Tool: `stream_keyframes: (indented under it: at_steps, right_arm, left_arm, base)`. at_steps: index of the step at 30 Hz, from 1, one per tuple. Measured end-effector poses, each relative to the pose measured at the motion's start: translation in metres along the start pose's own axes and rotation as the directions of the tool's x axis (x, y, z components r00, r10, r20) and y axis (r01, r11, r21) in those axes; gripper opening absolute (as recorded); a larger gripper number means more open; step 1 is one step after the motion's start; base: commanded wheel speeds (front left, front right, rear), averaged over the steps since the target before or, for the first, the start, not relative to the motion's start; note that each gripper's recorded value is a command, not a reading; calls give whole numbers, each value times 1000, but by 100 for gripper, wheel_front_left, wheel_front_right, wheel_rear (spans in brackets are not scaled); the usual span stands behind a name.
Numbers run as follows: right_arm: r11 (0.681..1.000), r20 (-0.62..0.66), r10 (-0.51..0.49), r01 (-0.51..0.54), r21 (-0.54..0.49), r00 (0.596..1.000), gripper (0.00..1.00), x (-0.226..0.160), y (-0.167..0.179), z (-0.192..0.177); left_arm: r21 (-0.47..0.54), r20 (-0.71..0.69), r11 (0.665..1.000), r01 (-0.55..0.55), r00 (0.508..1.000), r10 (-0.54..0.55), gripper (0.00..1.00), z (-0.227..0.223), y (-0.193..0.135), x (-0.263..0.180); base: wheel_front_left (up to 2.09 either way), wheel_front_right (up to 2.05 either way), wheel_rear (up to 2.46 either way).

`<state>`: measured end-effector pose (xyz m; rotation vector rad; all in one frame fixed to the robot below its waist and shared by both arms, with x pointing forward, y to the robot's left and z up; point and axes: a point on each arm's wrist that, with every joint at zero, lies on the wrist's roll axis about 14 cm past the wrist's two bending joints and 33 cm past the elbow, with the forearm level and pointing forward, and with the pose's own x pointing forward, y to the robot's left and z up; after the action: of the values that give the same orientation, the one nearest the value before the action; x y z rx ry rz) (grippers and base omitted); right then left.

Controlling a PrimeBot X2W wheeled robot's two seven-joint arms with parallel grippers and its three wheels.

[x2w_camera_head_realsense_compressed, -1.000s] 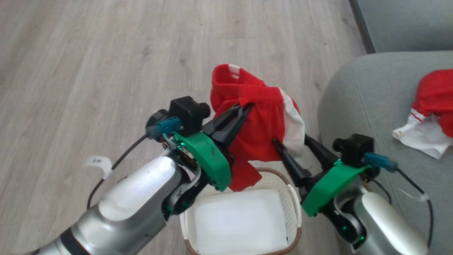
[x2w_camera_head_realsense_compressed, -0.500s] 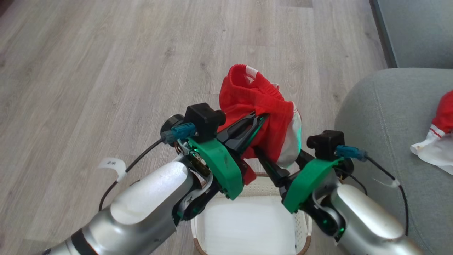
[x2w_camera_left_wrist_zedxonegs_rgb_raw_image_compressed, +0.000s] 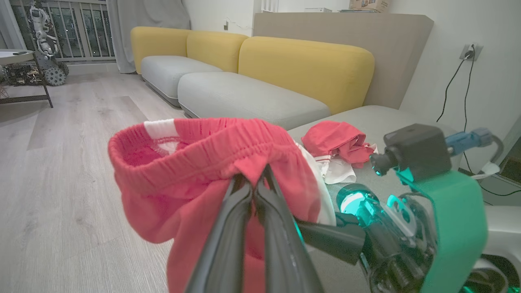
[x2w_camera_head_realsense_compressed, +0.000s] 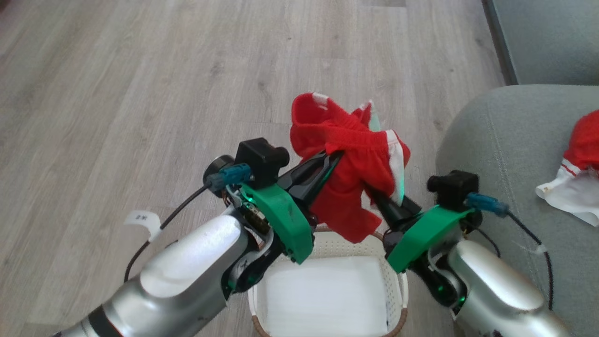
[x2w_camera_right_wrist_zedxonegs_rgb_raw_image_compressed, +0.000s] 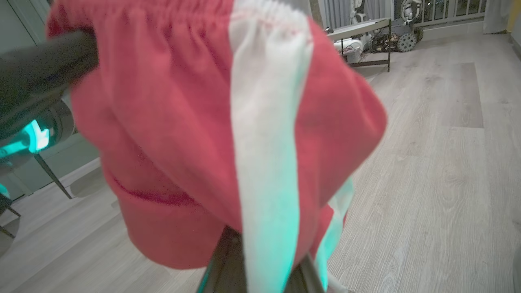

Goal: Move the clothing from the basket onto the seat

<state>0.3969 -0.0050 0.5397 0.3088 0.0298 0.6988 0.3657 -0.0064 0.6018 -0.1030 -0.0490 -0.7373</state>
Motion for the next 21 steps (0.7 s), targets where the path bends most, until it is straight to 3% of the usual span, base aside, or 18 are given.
stream_keyframes:
  at_steps: [7,9,10,21]
  right_arm:
    - [996,126,-89,91,-10,988,0,-13,-27,34]
    - [992,151,-118,122,-20,982,0,-21,-35,40]
    - [990,161,-132,137,-22,978,0,-26,-39,41]
    - [947,304,-277,313,-76,911,0,-79,-77,81]
  left_arm:
    - [-30,-30,999,14,999,-15,0,-14,-7,3]
    - [-31,-33,999,23,999,-24,70,-15,-9,6]
    - [-32,-33,999,27,999,-28,100,-15,-11,7]
    - [-50,-21,989,136,990,-137,100,-17,-42,28]
  base:
    - [0,0,0]
    - [0,0,0]
    - [0,0,0]
    - [0,0,0]
